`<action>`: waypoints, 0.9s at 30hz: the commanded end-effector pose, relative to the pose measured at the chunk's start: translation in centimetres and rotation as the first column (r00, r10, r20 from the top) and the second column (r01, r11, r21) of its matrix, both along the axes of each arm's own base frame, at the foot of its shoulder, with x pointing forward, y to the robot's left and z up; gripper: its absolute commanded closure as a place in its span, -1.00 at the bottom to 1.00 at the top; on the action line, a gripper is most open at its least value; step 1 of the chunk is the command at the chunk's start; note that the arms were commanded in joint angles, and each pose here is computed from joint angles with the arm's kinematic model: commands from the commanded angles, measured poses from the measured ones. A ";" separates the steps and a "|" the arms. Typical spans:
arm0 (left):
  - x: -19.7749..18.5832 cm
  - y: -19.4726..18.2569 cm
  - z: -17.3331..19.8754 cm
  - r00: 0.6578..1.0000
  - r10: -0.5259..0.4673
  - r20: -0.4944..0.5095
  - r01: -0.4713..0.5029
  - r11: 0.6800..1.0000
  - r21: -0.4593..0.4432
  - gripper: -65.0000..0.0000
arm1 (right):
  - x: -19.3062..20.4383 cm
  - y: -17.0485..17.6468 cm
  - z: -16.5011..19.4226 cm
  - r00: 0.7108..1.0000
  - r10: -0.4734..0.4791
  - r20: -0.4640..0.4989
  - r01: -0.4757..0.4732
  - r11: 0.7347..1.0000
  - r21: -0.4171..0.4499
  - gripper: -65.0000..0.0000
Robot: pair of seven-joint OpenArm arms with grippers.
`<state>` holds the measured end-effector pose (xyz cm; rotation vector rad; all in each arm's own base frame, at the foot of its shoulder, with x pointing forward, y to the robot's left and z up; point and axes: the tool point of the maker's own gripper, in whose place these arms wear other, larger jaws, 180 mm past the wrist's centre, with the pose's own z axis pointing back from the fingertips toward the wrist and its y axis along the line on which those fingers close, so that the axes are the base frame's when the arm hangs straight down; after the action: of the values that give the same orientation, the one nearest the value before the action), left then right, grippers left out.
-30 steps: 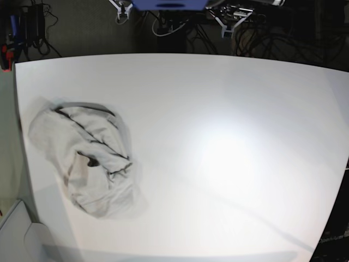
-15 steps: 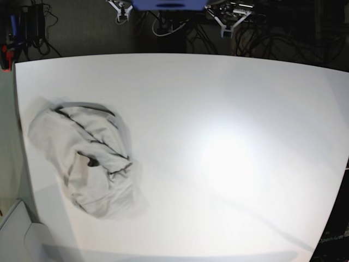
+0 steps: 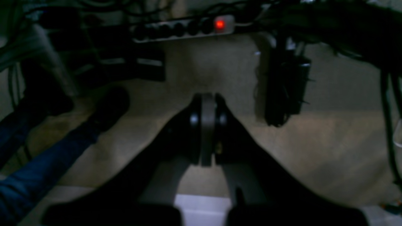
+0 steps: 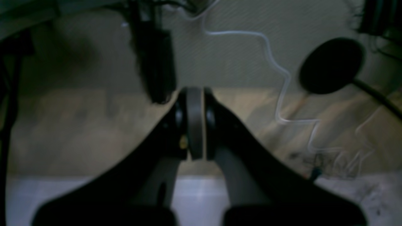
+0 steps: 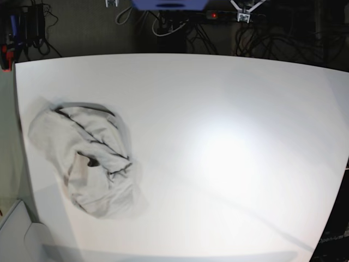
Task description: Layout the t-shirt on the table in an organized manner, then fold the t-shirt properly
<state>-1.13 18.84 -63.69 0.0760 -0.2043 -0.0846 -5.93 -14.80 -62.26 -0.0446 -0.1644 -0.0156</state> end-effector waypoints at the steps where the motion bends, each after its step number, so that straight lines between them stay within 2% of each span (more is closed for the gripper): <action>1: -0.2 0.4 0.6 1.000 -0.011 0.023 0.011 1.000 0.006 1.00 | 0.0 -0.3 0.8 1.000 0.003 0.029 -0.003 1.000 -0.002 1.00; 8: 0.5 0.4 5.5 0.982 -0.074 0.173 0.076 0.997 -0.001 1.00 | 1.9 -1.9 7.5 0.976 0.046 0.212 -0.039 0.999 -0.038 1.00; 12: 2.2 -0.4 10.1 0.954 -0.055 0.296 0.070 0.997 -0.042 1.00 | 4.9 -1.6 12.5 0.936 0.072 0.344 -0.060 0.997 -0.045 1.00; 17: 5.7 -0.7 16.5 0.912 0.020 0.409 0.043 0.989 -0.143 1.00 | 8.4 -1.4 19.0 0.864 0.119 0.490 -0.100 0.993 -0.064 1.00; 21: 9.1 0.0 21.5 0.881 0.055 0.470 0.040 0.981 -0.190 1.00 | 11.7 -1.1 24.6 0.779 0.155 0.607 -0.130 0.988 -0.085 1.00; 23: 10.8 1.2 23.9 0.855 0.076 0.513 0.018 0.984 -0.176 1.00 | 13.1 -1.3 26.9 0.740 0.161 0.653 -0.124 0.987 -0.103 1.00; 27: 13.5 3.6 27.5 0.789 0.097 0.607 -0.027 0.992 -0.124 1.00 | 15.7 -2.4 27.8 0.690 0.169 0.704 -0.098 0.985 -0.140 0.93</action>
<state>12.28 22.36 -36.77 -0.0052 -0.8455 0.0237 9.17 -17.37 -35.85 -0.1175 -0.9062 0.1201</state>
